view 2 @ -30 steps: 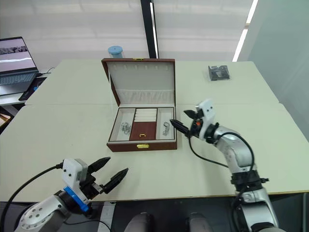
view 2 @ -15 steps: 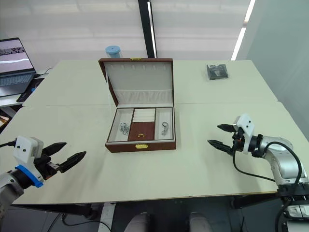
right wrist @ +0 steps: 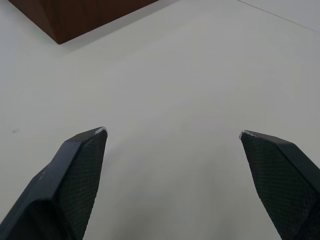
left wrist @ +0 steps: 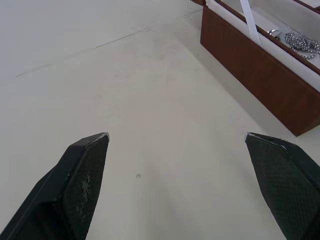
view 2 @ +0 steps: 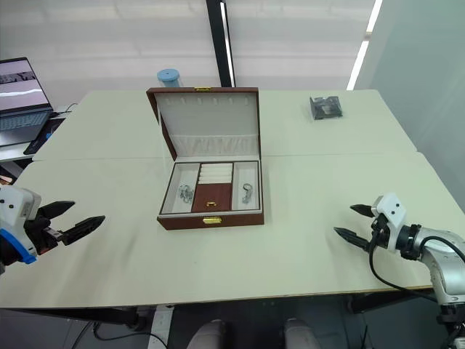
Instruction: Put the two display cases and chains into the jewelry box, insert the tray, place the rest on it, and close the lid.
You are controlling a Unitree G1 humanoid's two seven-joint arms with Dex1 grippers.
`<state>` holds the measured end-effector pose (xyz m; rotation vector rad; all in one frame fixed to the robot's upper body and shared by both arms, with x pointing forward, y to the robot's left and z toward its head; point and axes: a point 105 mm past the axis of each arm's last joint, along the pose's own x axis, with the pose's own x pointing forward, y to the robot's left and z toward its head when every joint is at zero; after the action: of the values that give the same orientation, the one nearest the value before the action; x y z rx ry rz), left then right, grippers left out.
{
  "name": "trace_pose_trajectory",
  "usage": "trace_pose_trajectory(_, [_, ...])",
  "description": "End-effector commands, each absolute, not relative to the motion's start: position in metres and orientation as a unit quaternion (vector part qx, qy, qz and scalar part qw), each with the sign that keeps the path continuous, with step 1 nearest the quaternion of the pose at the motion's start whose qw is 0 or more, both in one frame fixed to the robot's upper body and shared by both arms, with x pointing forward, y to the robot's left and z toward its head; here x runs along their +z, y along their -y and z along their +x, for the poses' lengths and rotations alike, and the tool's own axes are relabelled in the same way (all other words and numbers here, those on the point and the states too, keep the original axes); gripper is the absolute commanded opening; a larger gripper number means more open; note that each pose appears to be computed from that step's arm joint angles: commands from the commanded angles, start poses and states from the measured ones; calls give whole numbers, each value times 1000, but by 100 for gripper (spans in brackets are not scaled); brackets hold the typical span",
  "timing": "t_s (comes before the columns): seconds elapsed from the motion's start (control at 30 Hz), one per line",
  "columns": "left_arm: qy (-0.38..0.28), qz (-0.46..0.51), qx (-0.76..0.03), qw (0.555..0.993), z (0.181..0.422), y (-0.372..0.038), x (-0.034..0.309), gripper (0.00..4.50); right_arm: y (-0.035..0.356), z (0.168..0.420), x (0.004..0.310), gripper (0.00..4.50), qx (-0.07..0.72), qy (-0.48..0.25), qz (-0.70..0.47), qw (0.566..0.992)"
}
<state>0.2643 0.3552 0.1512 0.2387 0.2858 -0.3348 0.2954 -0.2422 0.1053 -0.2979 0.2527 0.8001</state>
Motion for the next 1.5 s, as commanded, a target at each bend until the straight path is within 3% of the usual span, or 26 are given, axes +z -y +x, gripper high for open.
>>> trace_pose_trajectory(0.03, [-127,136,-168,968,266,-355,164,450,245,296,123,449,377,-92,-161,908])
trace_pose_trajectory(0.6, [-134,122,-162,970,263,-351,156,450,240,301,124,449,377,-86,-142,911])
trace_pose_trajectory(1.03, [-70,63,-124,988,301,-307,126,450,155,344,138,449,389,-19,-80,918])
trace_pose_trajectory(1.1, [-65,66,-119,989,310,-305,125,450,142,352,136,411,386,-18,-86,918])
trace_pose_trajectory(1.2, [-52,65,-99,992,325,-309,128,390,123,363,133,317,387,-21,-90,917])
trace_pose_trajectory(1.5, [-63,60,-160,983,362,-276,111,101,84,384,127,54,392,-23,-99,914])
